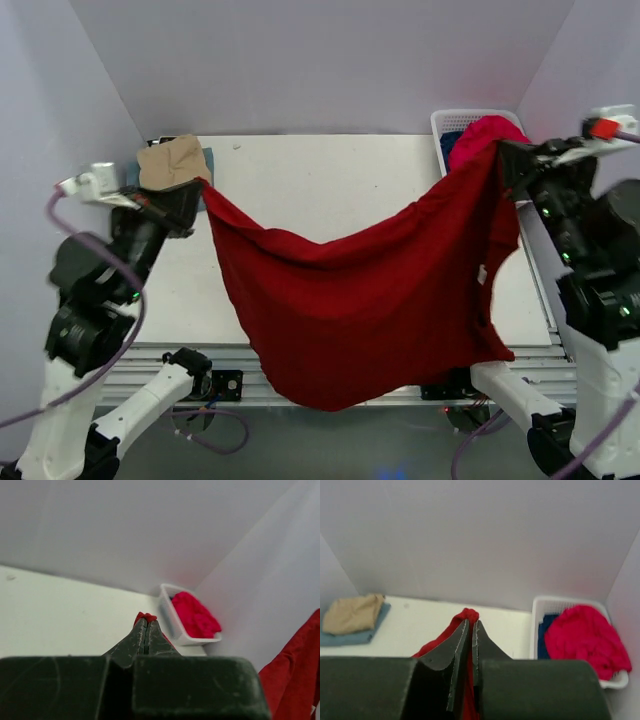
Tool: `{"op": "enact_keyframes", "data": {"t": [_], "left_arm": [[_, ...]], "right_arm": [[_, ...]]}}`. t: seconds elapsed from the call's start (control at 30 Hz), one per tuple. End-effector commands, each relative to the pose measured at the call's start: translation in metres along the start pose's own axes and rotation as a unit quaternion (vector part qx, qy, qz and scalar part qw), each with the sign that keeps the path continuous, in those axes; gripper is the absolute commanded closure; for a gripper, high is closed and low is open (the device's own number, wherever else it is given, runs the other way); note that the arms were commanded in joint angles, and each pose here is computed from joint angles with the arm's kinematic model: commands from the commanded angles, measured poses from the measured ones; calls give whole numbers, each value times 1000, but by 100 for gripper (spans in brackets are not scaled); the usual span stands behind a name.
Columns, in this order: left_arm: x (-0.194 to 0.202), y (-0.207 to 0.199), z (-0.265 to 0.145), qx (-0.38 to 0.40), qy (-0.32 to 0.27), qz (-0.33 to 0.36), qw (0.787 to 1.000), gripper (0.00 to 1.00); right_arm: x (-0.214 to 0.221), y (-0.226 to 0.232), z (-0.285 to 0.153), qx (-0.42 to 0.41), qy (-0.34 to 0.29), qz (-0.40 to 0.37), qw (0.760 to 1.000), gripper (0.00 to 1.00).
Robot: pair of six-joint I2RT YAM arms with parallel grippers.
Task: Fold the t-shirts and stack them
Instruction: Flatten out the tshirt
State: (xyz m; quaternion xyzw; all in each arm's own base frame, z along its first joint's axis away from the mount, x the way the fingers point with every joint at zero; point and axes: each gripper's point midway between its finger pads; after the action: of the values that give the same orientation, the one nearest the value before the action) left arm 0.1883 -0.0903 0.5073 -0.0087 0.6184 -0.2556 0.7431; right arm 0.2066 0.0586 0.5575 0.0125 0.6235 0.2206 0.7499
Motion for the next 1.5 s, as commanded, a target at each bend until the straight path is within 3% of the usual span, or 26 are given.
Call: {"op": "enact_keyframes", "data": {"t": [0.0,0.2,0.27,0.3,0.37,0.4,0.43,0.5,0.53,0.57,0.63,0.8,0.93,1.0,1.13,1.17,1.23,1.27,1.37,1.47], "left_arm": [[89,54,51,-115,87,46,988,100],[205,119,105,-226,185,121,949,100],[222,136,125,-247,179,134,943,100],[249,155,136,-268,203,144,931,100],[253,172,158,-293,184,149,926,100],[272,190,164,-319,200,160,913,97],[267,199,169,-340,183,167,907,90],[258,206,183,-355,155,182,904,77],[252,206,186,-359,144,186,903,67],[244,207,188,-367,132,191,901,34],[231,206,192,-371,118,205,898,8],[209,203,190,-376,103,212,896,2],[225,170,182,-322,110,168,925,2],[237,132,175,-269,116,147,945,2],[293,83,150,-201,165,131,957,9],[314,76,140,-187,186,128,956,16],[338,73,129,-184,212,125,952,35],[353,74,119,-185,227,122,948,59],[381,79,102,-188,258,124,940,100],[395,77,94,-178,279,115,936,100]], "right_arm": [[44,-39,48,66,19,-12,998,92],[180,-103,120,145,135,-38,979,92],[211,-120,147,163,145,-44,975,92],[219,-128,155,176,146,-49,972,92],[240,-142,176,190,155,-61,967,92],[244,-148,183,202,154,-64,965,92],[254,-154,194,203,165,-84,962,87],[266,-163,207,210,177,-101,956,71],[263,-163,212,208,176,-108,956,58],[264,-164,213,208,177,-112,955,35],[270,-165,212,207,186,-114,954,32],[271,-161,187,200,182,-103,957,32],[283,-149,167,171,210,-85,959,33],[296,-147,153,170,227,-65,957,34],[333,-135,132,146,291,-28,945,45],[343,-132,125,140,311,-22,940,60],[365,-122,115,119,343,-6,932,73],[375,-118,108,108,363,0,926,73],[402,-118,86,118,410,-5,904,63],[423,-122,67,138,447,-21,884,58]]}}
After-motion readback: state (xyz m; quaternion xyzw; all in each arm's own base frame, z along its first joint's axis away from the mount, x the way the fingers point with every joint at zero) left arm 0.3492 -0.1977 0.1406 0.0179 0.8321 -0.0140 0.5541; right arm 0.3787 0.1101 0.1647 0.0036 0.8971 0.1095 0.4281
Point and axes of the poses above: each gripper's point midway between its finger pads, its own z axis out along the fingers, its own y axis along the line the jaws close on, x = y × z, and after that the axes turned 13 degrees about z, right-handed
